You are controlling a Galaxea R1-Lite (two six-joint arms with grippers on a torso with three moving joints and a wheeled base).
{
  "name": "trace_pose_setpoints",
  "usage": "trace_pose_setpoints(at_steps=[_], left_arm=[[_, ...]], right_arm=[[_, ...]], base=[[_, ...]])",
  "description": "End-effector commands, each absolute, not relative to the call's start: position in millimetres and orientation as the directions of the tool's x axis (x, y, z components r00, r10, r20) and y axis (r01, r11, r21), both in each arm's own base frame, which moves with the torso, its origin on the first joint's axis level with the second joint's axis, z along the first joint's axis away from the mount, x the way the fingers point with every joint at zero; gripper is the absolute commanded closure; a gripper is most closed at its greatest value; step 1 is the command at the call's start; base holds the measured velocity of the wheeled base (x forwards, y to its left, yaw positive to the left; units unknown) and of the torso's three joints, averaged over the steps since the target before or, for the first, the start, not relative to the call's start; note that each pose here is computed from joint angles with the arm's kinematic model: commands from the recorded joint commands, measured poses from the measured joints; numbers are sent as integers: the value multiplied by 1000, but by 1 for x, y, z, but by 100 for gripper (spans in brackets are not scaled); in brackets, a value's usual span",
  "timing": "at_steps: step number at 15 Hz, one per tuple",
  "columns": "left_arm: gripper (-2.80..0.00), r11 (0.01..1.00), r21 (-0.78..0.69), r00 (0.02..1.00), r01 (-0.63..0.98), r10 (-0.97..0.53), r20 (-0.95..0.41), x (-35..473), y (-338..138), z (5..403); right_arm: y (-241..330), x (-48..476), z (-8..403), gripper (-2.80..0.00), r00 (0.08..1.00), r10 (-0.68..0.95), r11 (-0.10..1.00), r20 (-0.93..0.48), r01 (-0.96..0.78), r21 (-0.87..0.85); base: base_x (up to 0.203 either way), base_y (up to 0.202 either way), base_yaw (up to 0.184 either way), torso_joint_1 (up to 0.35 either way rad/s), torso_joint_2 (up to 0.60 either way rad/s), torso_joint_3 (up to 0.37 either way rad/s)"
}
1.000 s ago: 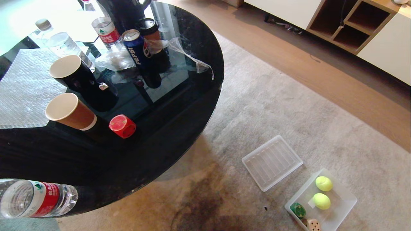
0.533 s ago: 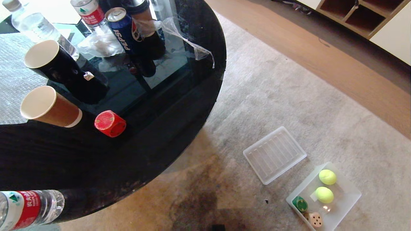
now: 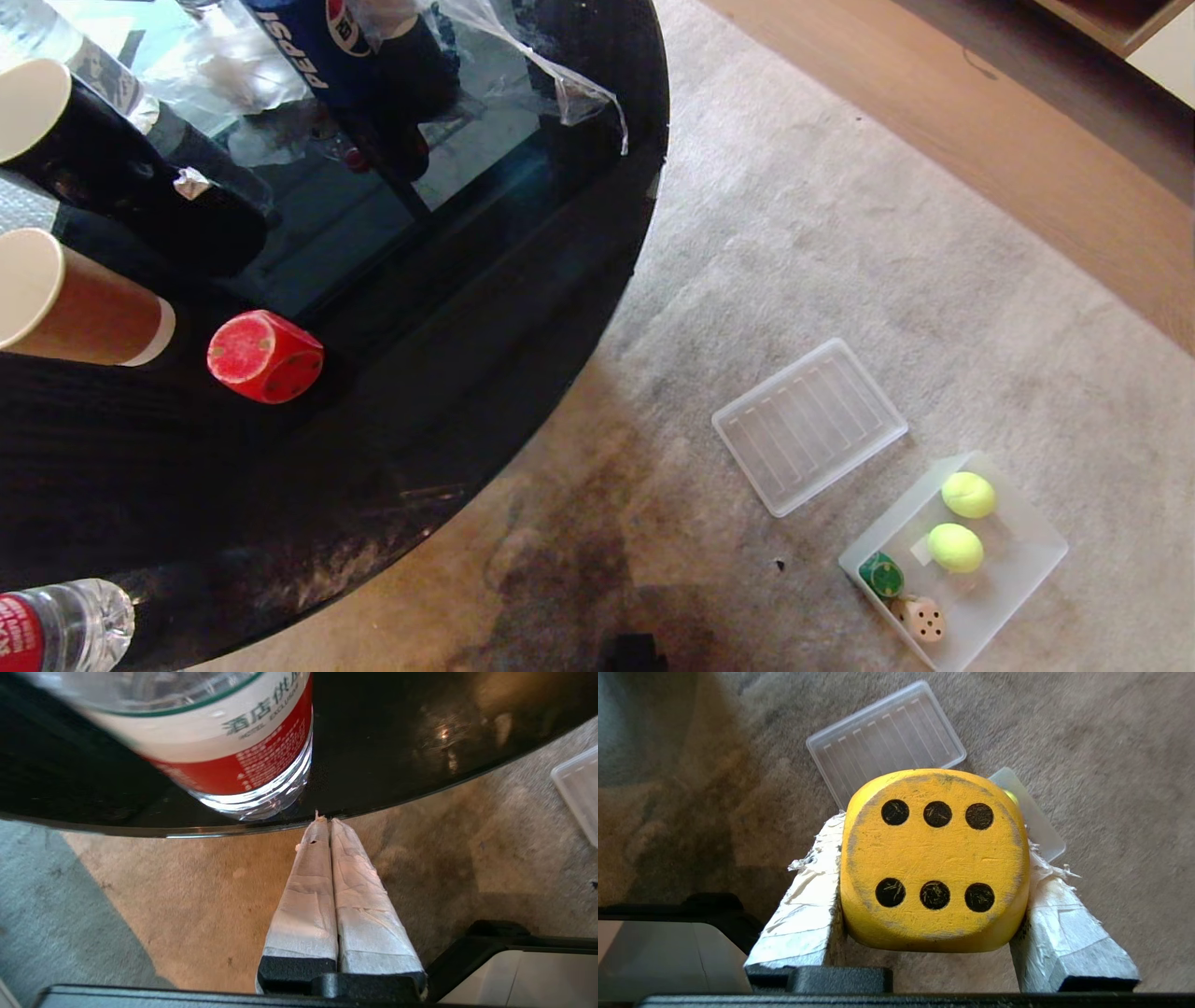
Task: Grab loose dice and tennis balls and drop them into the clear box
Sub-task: Put the toys in the box
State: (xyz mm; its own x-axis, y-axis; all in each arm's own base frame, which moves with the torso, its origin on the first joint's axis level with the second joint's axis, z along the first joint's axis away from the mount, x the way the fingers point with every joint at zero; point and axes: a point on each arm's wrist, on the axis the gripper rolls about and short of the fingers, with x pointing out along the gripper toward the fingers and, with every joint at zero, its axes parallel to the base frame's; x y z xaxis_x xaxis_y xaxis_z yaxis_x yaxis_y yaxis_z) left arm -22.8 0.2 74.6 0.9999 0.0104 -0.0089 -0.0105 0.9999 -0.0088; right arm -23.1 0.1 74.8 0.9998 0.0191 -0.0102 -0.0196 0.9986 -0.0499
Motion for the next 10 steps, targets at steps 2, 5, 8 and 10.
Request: trace_pose_setpoints(at_steps=[2, 5, 8, 10], left_arm=[[0, 1000, -9, 1000, -11, 11, -9, -23, 0, 75], [0, 1000, -9, 1000, -11, 11, -9, -23, 0, 75], [0, 1000, -9, 1000, -11, 11, -9, -23, 0, 75], [0, 1000, -9, 1000, -11, 11, -8, -23, 0, 75]], right_arm=[[0, -23, 75, 0, 1000, 20, 999, -9, -20, -50], [0, -23, 75, 0, 1000, 20, 999, -9, -20, -50], [0, -23, 75, 0, 1000, 20, 999, -9, -20, -50], [0, -23, 75, 0, 1000, 20, 999, -9, -20, -50]], base=[[0, 0, 0, 1, 6, -204], [0, 0, 0, 1, 6, -196], [0, 0, 0, 2, 2, -195], [0, 0, 0, 3, 1, -116]])
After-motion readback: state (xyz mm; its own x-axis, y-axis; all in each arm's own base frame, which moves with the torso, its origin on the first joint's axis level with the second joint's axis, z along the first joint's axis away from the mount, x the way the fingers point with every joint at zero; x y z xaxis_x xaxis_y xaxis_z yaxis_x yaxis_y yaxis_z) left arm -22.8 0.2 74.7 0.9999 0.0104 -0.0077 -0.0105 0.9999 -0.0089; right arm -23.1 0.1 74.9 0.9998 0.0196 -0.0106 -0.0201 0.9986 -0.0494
